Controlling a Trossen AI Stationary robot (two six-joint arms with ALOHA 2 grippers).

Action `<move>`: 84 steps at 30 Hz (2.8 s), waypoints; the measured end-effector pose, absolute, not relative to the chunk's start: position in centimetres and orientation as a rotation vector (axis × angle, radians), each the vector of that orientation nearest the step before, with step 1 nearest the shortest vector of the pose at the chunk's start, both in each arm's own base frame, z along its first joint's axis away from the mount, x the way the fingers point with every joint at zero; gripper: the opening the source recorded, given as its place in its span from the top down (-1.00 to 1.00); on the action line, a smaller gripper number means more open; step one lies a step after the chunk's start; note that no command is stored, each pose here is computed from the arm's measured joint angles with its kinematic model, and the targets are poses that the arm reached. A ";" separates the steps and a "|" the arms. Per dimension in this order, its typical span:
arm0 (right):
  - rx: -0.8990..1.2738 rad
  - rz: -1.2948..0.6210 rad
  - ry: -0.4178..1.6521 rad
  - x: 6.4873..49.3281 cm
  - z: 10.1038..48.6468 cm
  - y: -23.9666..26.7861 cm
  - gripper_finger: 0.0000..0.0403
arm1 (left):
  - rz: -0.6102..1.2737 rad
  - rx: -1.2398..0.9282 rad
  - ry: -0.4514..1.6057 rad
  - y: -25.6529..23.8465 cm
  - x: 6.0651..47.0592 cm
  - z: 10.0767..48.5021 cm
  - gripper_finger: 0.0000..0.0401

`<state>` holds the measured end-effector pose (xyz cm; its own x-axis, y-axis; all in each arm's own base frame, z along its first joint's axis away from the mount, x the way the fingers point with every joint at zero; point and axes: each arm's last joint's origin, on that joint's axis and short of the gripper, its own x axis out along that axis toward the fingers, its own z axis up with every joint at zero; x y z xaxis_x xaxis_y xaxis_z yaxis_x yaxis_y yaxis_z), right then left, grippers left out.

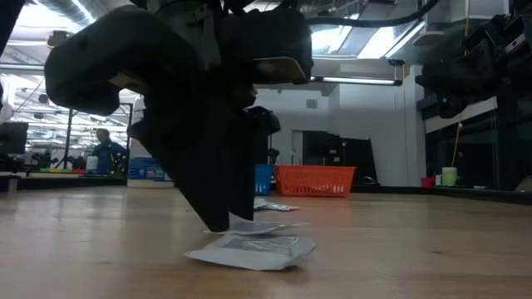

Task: Pick & Place First Aid Supplies
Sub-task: Put the ointment pack into the blue bin

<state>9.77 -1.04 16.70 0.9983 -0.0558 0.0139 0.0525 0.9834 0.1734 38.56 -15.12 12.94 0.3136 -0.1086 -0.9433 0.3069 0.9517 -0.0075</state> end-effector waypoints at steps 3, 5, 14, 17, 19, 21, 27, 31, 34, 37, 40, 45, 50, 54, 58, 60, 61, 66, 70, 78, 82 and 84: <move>0.174 -0.055 -0.018 9.8 16.7 -1.0 0.50 | -0.265 0.198 1.231 -15.3 38.4 12.8 0.31; 0.174 -0.055 -0.018 9.8 16.7 -1.0 0.50 | -0.261 0.204 1.237 -15.4 38.3 12.7 0.46; 0.174 -0.055 -0.018 9.8 16.7 -1.0 0.50 | -0.283 0.151 1.253 -15.4 38.2 12.9 0.99; 0.174 -0.054 -0.018 9.8 16.7 -1.0 0.50 | -0.289 0.129 1.254 -15.1 38.1 13.3 0.99; 0.174 -0.055 -0.019 9.8 16.7 -1.0 0.50 | -0.288 0.113 1.255 -15.0 38.1 13.7 0.99; 0.174 -0.054 -0.019 9.8 16.7 -1.0 0.50 | -0.282 0.105 1.258 -14.7 38.0 13.9 0.99; 0.174 -0.054 -0.019 9.8 16.7 -1.0 0.50 | -0.259 0.098 1.257 -13.8 38.2 14.3 0.99; 0.174 -0.054 -0.019 9.8 16.7 -1.0 0.50 | -0.263 0.103 1.248 -13.7 38.2 14.6 0.99; 0.174 -0.054 -0.019 9.8 16.7 -1.0 0.50 | -0.267 0.113 1.246 -13.5 38.2 14.8 0.99; 0.174 -0.054 -0.019 9.8 16.7 -1.0 0.50 | -0.254 0.124 1.238 -13.0 38.4 15.0 0.99; 0.174 -0.054 -0.019 9.8 16.7 -1.0 0.50 | -0.258 0.139 1.227 -12.6 38.6 15.0 0.99; 0.174 -0.055 -0.019 9.8 16.7 -1.0 0.50 | -0.326 0.226 1.182 -12.8 38.8 15.3 0.98; 0.174 -0.054 -0.018 9.8 16.7 -1.0 0.50 | -0.343 0.230 1.151 -13.0 38.6 16.5 0.80; 0.174 -0.054 -0.018 9.8 16.7 -1.0 0.50 | -0.318 0.165 1.124 -13.5 38.4 17.8 0.56; 0.174 -0.055 -0.019 9.8 16.7 -1.0 0.50 | -0.328 0.164 1.131 -14.4 38.0 17.8 0.28; 0.174 -0.054 -0.019 9.8 16.7 -1.0 0.50 | -0.335 0.179 1.124 -15.1 37.8 17.8 0.16; 0.174 -0.054 -0.019 9.8 16.7 -1.0 0.50 | -0.335 0.193 1.121 -15.4 37.7 17.8 0.10; 0.174 -0.055 -0.019 9.8 16.7 -1.0 0.50 | -0.336 0.290 1.092 -16.8 37.2 17.9 -0.10; 0.174 -0.055 -0.019 9.8 16.7 -1.0 0.50 | -0.349 0.295 1.061 -17.3 37.3 18.0 -0.16; 0.174 -0.055 -0.019 9.8 16.7 -1.0 0.50 | -0.353 0.331 1.002 -17.4 37.7 18.2 -0.15; 0.174 -0.054 -0.019 9.8 16.7 -1.0 0.50 | -0.367 0.355 0.992 -17.4 37.8 18.2 -0.12; 0.174 -0.055 -0.019 9.8 16.7 -1.0 0.50 | -0.380 0.379 0.989 -17.4 37.7 18.2 -0.11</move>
